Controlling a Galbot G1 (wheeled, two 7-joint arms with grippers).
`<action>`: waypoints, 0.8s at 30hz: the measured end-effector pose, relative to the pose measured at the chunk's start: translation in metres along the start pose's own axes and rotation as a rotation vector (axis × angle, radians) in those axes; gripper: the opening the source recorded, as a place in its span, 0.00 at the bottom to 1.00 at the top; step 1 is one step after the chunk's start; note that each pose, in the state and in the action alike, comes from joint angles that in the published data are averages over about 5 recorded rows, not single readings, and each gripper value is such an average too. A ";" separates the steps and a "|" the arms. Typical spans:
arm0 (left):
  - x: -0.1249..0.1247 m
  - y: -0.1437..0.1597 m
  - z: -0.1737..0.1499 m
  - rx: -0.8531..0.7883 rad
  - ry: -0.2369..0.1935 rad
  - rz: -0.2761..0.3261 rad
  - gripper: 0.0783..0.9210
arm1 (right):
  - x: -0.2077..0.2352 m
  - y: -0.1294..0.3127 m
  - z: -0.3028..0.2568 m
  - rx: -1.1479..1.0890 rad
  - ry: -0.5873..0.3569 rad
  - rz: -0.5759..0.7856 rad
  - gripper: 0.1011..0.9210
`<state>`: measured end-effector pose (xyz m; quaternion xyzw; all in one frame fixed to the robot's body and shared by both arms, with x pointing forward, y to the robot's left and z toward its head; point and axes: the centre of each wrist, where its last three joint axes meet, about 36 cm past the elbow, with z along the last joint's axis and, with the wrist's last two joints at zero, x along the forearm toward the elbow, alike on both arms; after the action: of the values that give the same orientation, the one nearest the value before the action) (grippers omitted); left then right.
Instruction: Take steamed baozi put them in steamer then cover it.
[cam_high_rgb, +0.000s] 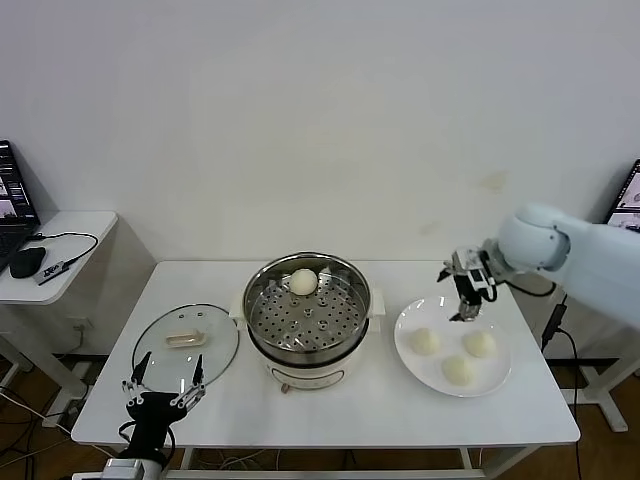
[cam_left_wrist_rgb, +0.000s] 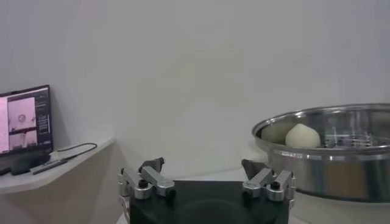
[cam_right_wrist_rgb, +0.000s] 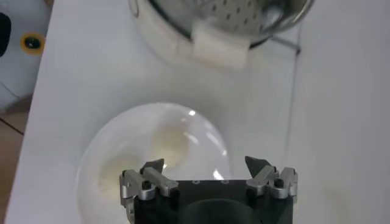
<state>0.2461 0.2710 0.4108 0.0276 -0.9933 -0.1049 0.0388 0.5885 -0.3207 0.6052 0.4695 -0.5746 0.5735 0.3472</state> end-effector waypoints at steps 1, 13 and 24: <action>0.000 0.000 0.000 -0.002 0.001 -0.001 0.88 | -0.005 0.002 0.002 -0.008 0.004 -0.003 0.88; -0.001 0.004 0.006 -0.021 0.014 -0.003 0.88 | -0.070 0.015 0.013 -0.075 0.018 -0.041 0.88; -0.003 0.005 0.009 -0.024 0.021 -0.009 0.88 | -0.119 0.009 -0.003 -0.093 0.015 -0.082 0.87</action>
<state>0.2481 0.2783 0.4033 0.0324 -0.9914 -0.1169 0.0491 0.6170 -0.3015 0.4913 0.4717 -0.5784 0.5350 0.3958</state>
